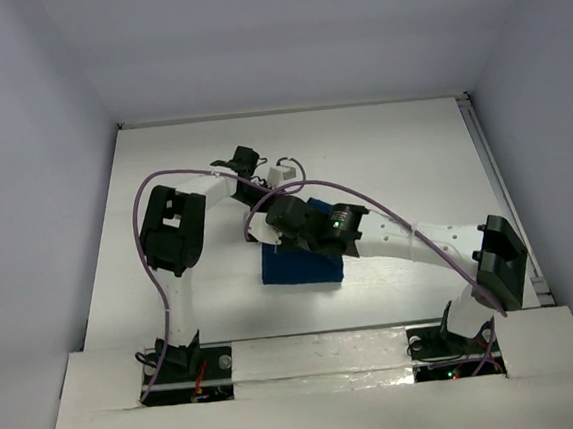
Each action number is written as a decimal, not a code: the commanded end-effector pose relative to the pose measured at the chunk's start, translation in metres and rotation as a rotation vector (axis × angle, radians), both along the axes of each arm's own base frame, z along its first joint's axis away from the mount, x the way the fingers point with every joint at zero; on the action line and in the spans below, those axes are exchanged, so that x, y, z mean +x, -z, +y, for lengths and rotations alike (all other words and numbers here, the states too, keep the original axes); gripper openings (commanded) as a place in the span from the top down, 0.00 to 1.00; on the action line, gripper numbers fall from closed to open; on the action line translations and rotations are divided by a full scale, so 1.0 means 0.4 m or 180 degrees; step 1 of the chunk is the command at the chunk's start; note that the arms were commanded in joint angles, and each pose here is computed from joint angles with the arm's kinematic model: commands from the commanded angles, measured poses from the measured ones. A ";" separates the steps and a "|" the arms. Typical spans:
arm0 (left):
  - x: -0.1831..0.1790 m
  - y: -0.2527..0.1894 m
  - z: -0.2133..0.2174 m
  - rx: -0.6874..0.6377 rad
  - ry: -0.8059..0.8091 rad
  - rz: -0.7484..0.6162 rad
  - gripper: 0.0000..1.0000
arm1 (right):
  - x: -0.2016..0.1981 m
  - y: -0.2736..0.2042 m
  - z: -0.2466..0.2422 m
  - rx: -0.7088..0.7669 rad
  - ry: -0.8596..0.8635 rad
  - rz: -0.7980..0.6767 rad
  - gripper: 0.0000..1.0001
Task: Fold and stack the t-shirts
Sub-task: Fold the long partially folded tshirt into a neat square
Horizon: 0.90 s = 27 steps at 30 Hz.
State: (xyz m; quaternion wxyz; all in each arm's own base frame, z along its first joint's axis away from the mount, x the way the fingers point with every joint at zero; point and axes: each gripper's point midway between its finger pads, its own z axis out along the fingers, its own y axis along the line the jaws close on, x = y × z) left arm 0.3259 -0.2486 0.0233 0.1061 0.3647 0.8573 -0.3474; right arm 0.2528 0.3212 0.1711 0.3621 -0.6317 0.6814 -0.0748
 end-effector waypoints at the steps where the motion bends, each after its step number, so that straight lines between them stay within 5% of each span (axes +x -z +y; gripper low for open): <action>1: -0.095 0.054 0.040 0.0296 0.0188 0.0240 1.00 | 0.046 -0.057 0.042 0.0205 -0.0007 -0.0174 1.00; 13: -0.137 0.009 0.018 0.0028 0.0379 0.0284 1.00 | 0.110 -0.021 0.055 0.0124 0.0059 -0.0141 1.00; 27: 0.158 -0.345 0.108 -0.0306 -0.0406 -0.0898 1.00 | 0.165 0.014 0.063 0.0116 0.0119 -0.0120 1.00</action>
